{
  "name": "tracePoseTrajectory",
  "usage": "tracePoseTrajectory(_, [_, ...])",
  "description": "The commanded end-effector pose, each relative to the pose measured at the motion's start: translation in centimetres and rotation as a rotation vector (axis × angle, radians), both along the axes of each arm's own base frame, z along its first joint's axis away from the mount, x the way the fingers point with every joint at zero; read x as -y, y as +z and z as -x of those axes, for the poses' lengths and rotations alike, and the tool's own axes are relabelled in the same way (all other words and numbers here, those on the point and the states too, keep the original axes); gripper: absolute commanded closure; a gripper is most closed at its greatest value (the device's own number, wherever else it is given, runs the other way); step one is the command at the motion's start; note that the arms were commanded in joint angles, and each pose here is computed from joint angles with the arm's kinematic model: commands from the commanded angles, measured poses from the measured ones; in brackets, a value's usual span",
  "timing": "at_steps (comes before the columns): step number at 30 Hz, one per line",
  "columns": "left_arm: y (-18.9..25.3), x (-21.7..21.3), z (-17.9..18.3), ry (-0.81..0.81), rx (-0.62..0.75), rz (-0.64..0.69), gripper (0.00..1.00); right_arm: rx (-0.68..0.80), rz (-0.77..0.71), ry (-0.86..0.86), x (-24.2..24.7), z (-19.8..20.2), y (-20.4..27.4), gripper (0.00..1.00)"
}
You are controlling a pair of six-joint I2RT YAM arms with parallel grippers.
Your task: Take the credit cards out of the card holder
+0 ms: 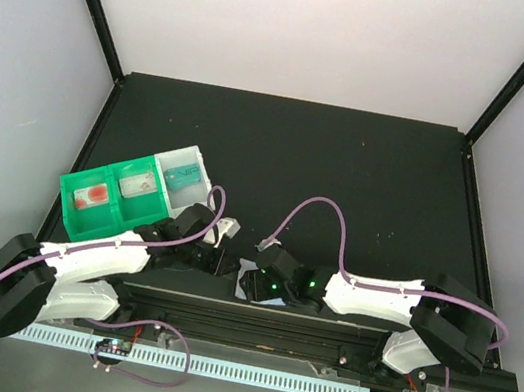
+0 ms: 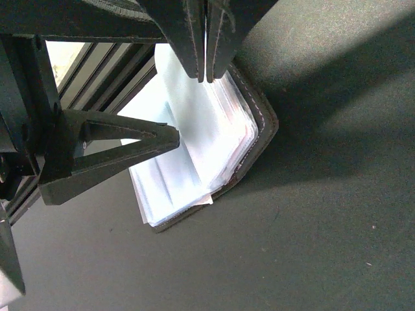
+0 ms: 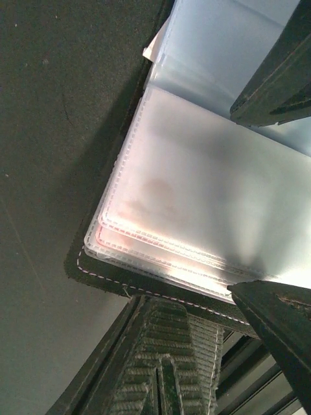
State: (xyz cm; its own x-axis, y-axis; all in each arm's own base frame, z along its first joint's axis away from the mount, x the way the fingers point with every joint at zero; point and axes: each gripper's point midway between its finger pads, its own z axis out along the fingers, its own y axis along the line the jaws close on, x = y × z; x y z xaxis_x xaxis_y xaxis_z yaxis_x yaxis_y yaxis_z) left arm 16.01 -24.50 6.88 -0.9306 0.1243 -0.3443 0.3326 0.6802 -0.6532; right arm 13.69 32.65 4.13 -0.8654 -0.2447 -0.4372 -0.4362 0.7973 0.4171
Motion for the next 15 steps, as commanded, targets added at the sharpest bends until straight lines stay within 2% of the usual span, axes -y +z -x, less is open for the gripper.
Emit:
tracePoseTrajectory(1, [1.6, 0.5, -0.6, -0.001, 0.044, 0.031, 0.99, 0.02, 0.007, -0.024, 0.5, -0.3, 0.1, 0.35])
tracePoseTrajectory(15, [1.7, 0.2, -0.7, 0.014, 0.058, 0.033, 0.98, 0.031, -0.013, -0.03, 1.6, 0.1, 0.8, 0.32])
